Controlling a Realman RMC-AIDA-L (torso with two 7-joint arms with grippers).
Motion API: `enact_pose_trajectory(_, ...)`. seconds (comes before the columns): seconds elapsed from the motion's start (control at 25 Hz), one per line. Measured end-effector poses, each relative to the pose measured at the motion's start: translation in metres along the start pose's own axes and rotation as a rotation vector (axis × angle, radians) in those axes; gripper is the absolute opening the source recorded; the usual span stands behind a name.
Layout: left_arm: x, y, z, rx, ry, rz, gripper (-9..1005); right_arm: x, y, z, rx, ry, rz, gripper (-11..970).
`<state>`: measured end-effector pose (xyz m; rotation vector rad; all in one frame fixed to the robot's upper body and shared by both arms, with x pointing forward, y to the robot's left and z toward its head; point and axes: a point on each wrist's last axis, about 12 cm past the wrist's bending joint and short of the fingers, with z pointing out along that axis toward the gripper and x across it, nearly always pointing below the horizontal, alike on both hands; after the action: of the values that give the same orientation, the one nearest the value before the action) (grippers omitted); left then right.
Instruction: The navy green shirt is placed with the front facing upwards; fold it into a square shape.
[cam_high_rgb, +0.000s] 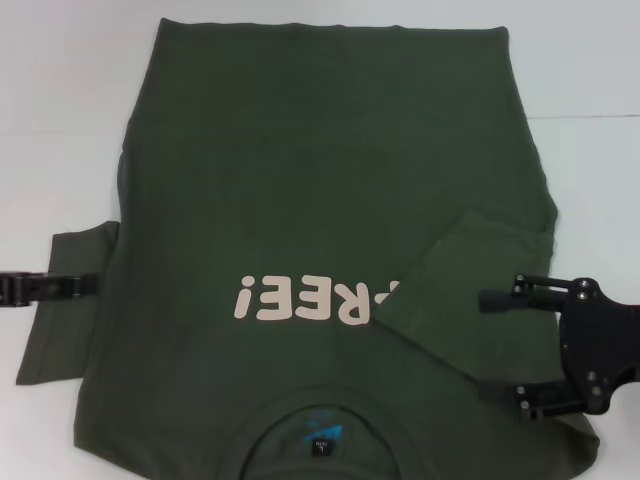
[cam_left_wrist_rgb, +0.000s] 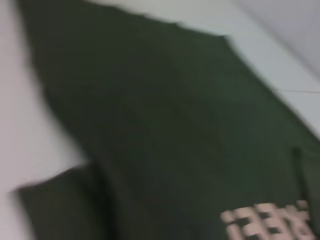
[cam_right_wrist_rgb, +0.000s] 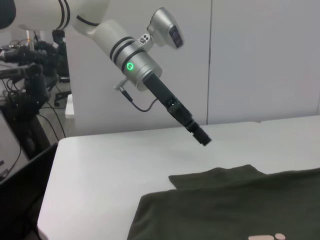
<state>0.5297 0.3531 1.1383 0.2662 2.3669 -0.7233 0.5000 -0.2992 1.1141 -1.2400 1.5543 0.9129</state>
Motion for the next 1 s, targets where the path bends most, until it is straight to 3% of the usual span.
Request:
enact_pose_trajectory(0.12,-0.001,0.002,-0.011,-0.071,0.046,-0.098,933,0.000,-0.003,0.005,0.002,-0.005,0.008,927)
enact_pose_trajectory(0.4,0.001,0.001,-0.017,-0.104,0.109,-0.258,933,-0.002,-0.008,0.012,-0.011,-0.020,0.011,927)
enact_pose_trajectory(1.0,0.014,0.013,0.003,-0.146,0.198,-0.370,932,-0.004,-0.011,0.022,-0.041,-0.017,0.014,927)
